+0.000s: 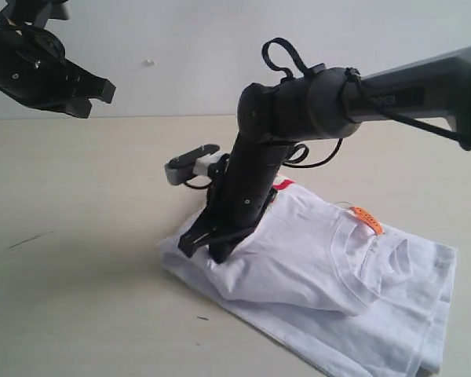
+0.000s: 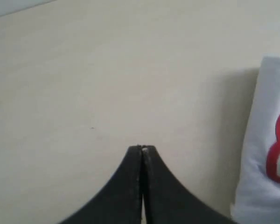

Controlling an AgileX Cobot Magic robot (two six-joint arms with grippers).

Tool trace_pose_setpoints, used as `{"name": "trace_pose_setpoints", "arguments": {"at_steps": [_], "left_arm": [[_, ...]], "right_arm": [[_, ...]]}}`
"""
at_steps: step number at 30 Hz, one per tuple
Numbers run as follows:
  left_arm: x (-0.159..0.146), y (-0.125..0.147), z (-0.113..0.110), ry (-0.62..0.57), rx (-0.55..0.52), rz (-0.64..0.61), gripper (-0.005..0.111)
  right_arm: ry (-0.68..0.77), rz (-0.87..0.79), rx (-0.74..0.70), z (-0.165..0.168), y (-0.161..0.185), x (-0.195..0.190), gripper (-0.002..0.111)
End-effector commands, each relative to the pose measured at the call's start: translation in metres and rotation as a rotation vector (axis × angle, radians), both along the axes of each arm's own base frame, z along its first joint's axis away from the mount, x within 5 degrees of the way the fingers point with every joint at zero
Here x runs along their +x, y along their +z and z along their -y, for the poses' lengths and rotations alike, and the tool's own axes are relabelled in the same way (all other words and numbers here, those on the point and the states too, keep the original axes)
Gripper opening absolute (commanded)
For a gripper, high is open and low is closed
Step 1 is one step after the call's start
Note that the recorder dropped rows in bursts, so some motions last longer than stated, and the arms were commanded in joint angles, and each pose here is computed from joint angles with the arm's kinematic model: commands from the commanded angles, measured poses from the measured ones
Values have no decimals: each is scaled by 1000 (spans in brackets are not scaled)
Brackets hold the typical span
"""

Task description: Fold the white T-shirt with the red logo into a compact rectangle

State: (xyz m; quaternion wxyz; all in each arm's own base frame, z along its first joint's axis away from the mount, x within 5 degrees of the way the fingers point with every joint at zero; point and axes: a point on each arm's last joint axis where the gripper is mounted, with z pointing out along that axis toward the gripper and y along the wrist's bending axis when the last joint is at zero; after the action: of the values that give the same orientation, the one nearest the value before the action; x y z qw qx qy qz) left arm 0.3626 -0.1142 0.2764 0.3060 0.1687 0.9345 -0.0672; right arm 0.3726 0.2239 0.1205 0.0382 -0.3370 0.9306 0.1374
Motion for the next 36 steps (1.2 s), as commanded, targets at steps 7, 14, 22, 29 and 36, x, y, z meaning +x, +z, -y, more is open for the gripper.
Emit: {"name": "trace_pose_setpoints", "arguments": {"at_steps": [7, 14, 22, 29, 36], "left_arm": [[-2, 1, -1, 5, -11, -11, 0], [-2, 1, 0, 7, -19, -15, 0], [-4, 0, 2, 15, -50, -43, 0], [-4, 1, 2, 16, -53, -34, 0], [-4, 1, 2, 16, -52, -35, 0]], "right_arm": [[294, -104, -9, -18, 60, -47, 0], [40, 92, -73, 30, 112, -46, 0], [-504, 91, -238, 129, 70, -43, 0], [-631, 35, -260, 159, 29, -46, 0], [-629, 18, -265, 154, -14, -22, 0]]}}
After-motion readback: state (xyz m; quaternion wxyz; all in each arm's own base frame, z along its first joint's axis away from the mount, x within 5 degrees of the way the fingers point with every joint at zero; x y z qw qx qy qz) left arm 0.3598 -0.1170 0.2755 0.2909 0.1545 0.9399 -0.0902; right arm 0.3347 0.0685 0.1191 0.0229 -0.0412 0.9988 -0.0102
